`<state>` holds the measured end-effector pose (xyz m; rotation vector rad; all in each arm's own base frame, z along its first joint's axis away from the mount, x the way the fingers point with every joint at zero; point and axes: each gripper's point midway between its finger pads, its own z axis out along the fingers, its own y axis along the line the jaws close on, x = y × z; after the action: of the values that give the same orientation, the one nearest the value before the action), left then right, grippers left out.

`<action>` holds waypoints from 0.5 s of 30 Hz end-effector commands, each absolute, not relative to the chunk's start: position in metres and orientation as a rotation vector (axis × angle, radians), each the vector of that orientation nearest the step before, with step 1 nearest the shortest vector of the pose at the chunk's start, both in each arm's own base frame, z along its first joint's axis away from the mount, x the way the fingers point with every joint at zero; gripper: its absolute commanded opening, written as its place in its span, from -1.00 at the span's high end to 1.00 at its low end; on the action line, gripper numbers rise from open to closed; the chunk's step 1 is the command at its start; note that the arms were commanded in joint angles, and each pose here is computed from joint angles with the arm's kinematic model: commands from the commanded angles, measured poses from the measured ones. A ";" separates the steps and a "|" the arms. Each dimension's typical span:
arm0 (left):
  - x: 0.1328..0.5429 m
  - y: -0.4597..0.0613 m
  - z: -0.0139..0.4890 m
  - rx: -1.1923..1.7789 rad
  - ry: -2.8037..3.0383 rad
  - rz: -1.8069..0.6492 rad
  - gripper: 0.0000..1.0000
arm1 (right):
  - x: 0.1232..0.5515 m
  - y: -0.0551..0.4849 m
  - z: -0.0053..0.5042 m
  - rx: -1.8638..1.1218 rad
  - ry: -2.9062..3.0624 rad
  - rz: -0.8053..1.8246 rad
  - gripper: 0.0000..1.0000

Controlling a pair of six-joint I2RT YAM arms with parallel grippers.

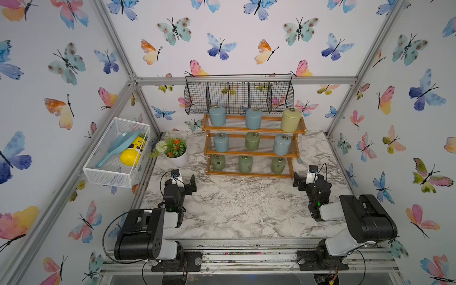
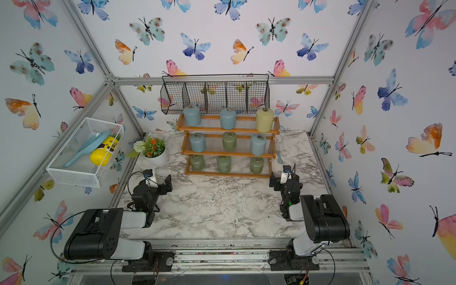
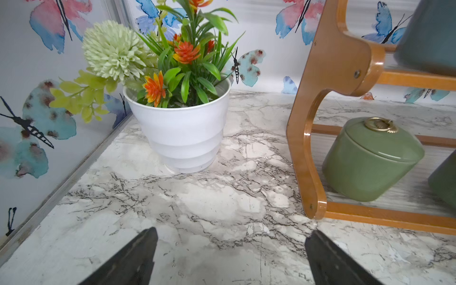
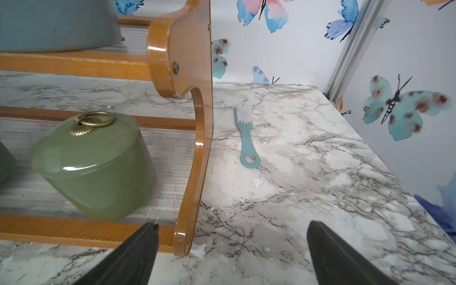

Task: Remove the tea canisters from the shelf
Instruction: Pick up the tea canister from the shelf.

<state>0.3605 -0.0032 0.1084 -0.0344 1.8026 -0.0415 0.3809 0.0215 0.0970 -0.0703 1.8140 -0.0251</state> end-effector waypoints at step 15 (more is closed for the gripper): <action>0.364 -0.004 0.116 -0.024 1.785 -0.037 -0.97 | 0.384 0.019 0.102 -0.055 1.794 -0.023 -1.00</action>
<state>0.3604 -0.0032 0.1083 -0.0344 1.8030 -0.0415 0.3809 0.0215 0.0969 -0.0703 1.8144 -0.0251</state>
